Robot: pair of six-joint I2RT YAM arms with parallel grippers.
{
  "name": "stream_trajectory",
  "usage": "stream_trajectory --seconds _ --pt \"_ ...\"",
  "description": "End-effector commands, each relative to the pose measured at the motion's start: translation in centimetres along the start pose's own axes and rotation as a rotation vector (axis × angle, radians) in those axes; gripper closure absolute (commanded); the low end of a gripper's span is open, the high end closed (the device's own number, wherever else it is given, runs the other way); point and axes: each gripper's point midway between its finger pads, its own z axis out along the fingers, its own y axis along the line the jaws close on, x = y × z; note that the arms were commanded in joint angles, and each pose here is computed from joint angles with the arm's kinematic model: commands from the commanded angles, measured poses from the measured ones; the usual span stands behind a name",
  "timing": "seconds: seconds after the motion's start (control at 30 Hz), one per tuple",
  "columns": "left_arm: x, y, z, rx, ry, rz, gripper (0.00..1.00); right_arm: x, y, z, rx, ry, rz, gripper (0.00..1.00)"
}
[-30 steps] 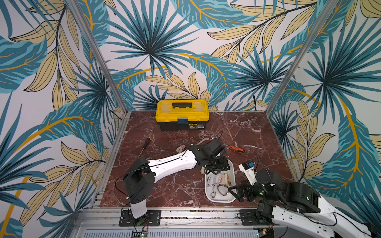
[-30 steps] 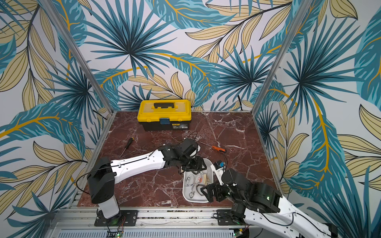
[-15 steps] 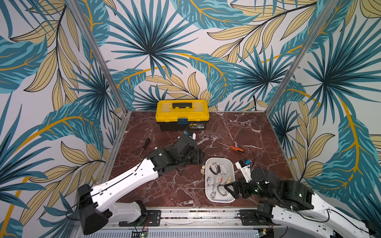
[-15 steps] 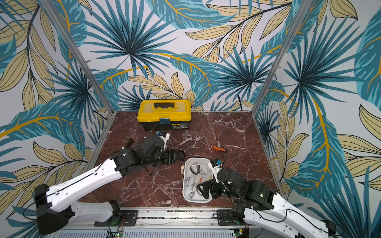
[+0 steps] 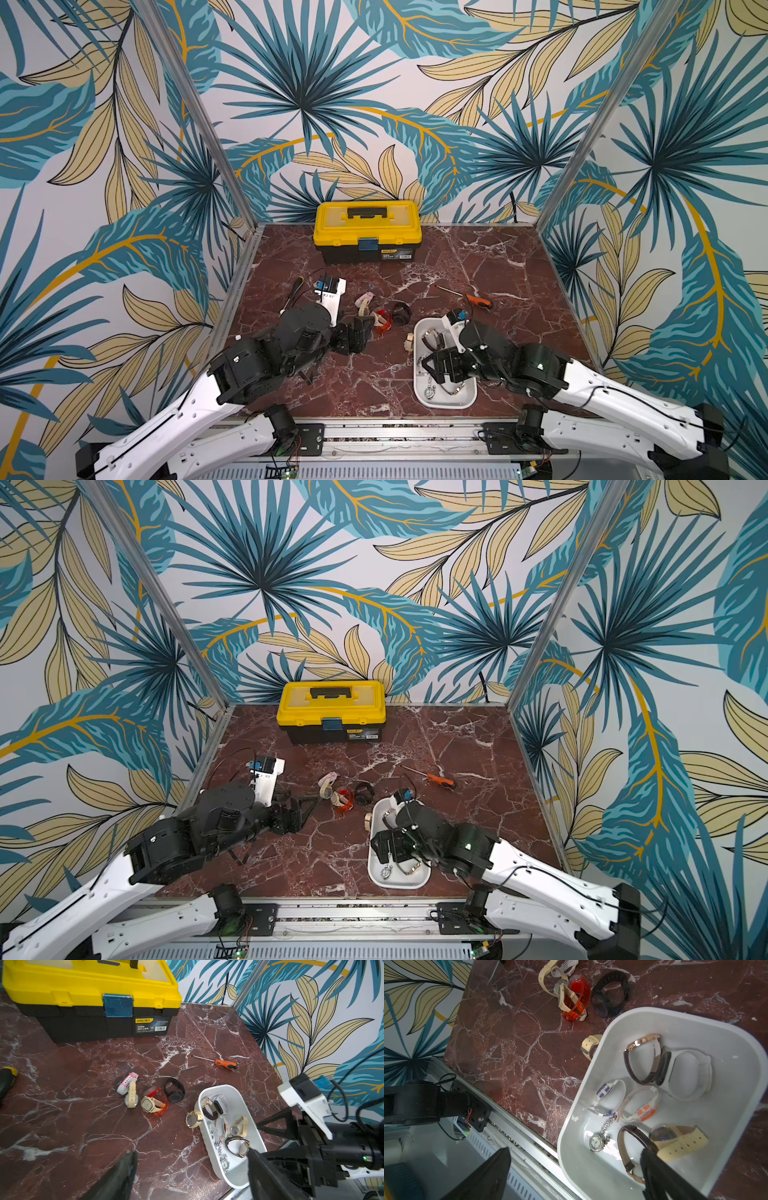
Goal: Put the watch into the storage box
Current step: Pick up the watch at the center of the board.
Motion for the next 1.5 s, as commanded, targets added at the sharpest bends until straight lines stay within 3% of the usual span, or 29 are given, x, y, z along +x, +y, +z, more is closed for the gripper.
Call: stream_trajectory --seconds 0.0,0.17,0.33,0.67,1.03,1.47 --pt "1.9 1.4 -0.3 -0.041 0.053 0.057 0.0 -2.6 2.4 1.6 -0.028 -0.033 0.021 0.0" --pt "2.9 2.0 -0.8 -0.058 0.083 0.079 0.0 -4.7 3.6 5.0 0.094 0.052 -0.079 0.0" --pt "3.3 2.7 -1.7 -0.07 0.083 0.089 0.0 -6.1 4.9 8.8 0.08 0.166 -0.126 0.02" --pt "3.8 3.9 -3.0 -0.083 0.065 0.062 0.0 -8.5 6.3 15.1 -0.036 0.272 -0.198 0.27" --pt "3.8 4.1 -2.9 -0.087 0.049 0.06 0.0 -9.1 5.1 18.5 -0.062 0.328 -0.173 0.4" --pt "4.2 3.3 -2.4 -0.038 0.054 0.085 0.0 -10.1 3.1 21.3 -0.03 0.345 -0.141 0.47"
